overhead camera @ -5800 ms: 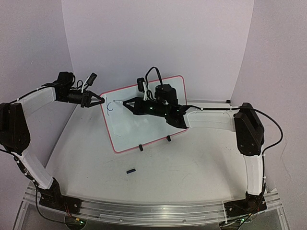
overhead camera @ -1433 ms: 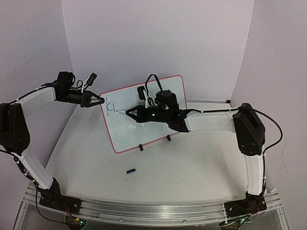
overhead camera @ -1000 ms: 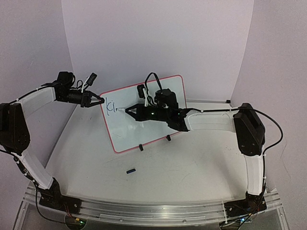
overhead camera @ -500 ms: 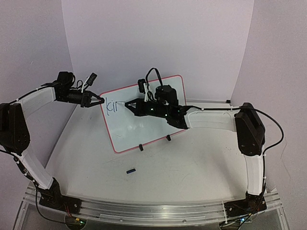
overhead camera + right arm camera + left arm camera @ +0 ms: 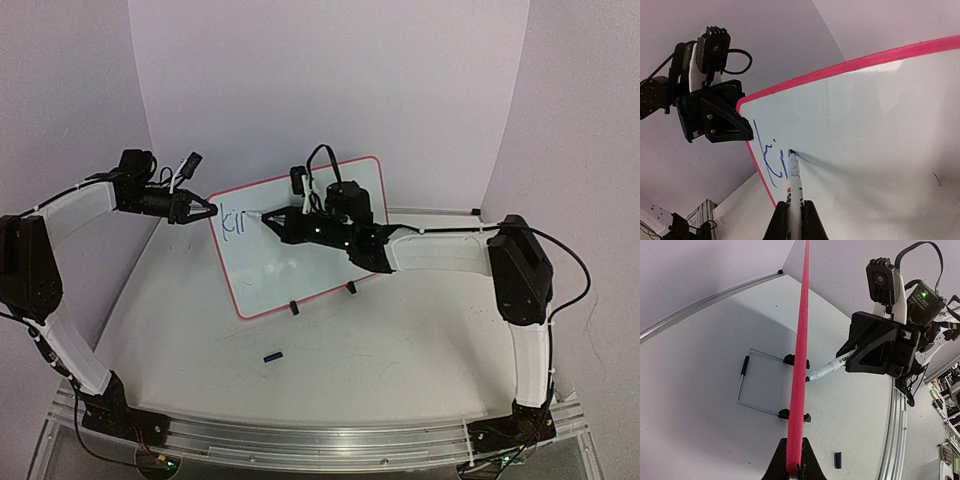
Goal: Write a sentence on the whiteboard
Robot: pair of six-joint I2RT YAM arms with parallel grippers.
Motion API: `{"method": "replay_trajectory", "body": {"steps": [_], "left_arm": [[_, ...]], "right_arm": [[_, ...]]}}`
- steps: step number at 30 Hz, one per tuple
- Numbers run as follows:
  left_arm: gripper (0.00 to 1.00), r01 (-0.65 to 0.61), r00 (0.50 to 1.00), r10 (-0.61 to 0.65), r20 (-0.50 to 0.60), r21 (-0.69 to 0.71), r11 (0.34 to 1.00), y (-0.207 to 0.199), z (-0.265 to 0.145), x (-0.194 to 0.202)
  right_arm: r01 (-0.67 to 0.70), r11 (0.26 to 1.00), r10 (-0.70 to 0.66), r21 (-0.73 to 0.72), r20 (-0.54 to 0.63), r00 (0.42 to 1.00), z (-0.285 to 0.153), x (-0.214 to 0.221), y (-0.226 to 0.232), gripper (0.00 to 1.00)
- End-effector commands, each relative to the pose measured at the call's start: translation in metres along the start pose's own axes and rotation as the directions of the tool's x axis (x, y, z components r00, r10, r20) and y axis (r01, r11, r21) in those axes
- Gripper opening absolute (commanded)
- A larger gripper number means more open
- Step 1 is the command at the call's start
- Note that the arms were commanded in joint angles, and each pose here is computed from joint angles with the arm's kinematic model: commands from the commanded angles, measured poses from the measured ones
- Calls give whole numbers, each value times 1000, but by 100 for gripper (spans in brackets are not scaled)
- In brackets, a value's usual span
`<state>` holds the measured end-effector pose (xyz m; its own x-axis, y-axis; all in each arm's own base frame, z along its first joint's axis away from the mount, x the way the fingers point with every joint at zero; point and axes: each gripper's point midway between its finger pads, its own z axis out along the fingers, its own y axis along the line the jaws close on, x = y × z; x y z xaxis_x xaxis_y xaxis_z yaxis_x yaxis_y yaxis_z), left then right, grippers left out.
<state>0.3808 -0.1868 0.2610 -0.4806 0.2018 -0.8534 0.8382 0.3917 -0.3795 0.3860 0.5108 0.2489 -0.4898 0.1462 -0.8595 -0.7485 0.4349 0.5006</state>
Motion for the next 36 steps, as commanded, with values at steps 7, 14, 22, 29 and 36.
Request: {"method": "replay_trajectory", "body": {"steps": [7, 14, 22, 29, 36], "left_arm": [[0, -31, 999, 30, -27, -33, 999, -6, -4, 0], [0, -32, 999, 31, -26, -33, 999, -6, -5, -1], [0, -31, 999, 30, -26, -34, 999, -6, -5, -1], [0, -33, 999, 32, -25, -33, 999, -7, -5, -1], [0, -30, 999, 29, -26, -32, 999, -7, -5, 0]], "right_arm": [[-15, 998, 12, 59, 53, 999, -15, -15, -11, 0], [-35, 997, 34, 62, 20, 999, -18, 0, -16, 0], [-49, 997, 49, 67, 4, 999, -22, 9, -19, 0], [-47, 998, 46, 47, 8, 999, -24, 4, -12, 0], [-17, 999, 18, -32, 22, 1000, -40, -15, 15, 0]]}}
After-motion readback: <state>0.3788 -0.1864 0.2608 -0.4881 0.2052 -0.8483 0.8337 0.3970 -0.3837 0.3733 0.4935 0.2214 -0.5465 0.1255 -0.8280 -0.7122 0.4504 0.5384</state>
